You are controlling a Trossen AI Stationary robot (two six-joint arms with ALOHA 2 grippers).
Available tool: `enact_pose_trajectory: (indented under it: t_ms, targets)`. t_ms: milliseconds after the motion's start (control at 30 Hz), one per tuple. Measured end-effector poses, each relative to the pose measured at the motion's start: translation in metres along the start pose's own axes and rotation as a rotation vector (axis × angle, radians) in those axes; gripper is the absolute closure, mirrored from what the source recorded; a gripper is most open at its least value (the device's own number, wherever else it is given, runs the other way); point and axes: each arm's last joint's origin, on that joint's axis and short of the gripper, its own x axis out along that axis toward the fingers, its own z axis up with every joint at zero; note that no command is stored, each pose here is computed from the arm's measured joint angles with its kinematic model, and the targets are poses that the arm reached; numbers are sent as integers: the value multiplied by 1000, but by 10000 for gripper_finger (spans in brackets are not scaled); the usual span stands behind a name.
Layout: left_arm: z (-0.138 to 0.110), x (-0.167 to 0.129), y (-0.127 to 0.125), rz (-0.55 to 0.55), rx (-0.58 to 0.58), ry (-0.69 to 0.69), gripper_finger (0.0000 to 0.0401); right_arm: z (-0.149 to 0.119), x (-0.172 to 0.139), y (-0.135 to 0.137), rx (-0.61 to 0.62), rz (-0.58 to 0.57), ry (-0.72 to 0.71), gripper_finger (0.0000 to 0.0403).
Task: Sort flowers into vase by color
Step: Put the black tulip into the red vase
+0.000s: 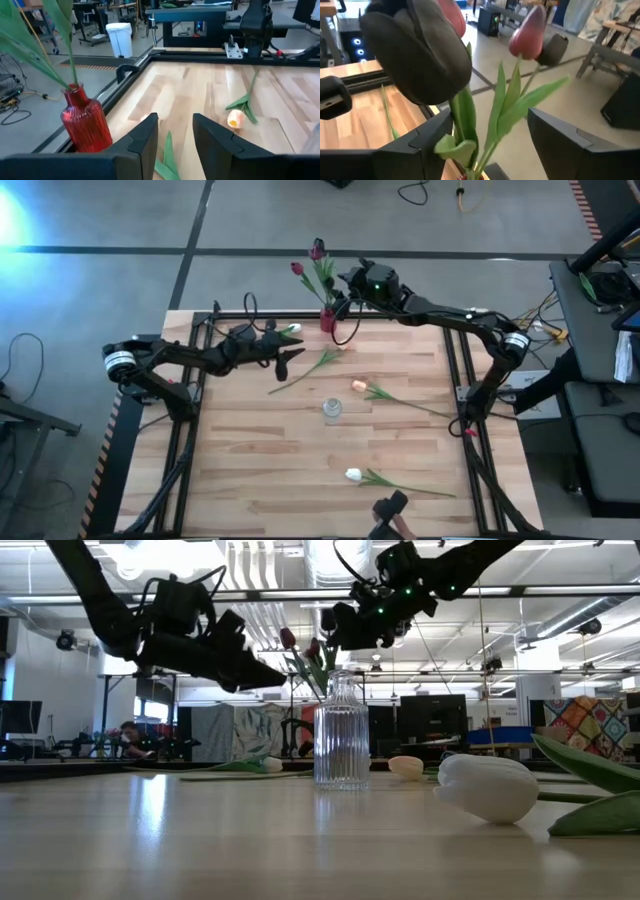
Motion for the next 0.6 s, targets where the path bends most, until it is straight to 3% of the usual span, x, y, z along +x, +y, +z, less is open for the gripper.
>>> enact_pose_trajectory:
  t_ms: [267,600]
  targets:
    - [1,1,0,-2,0,-2,275,-2,-4,-6,23,-20,111,126]
    - [-1,0,-1,-4,-5,13,236,15,-10,-3,-78,11,163,121]
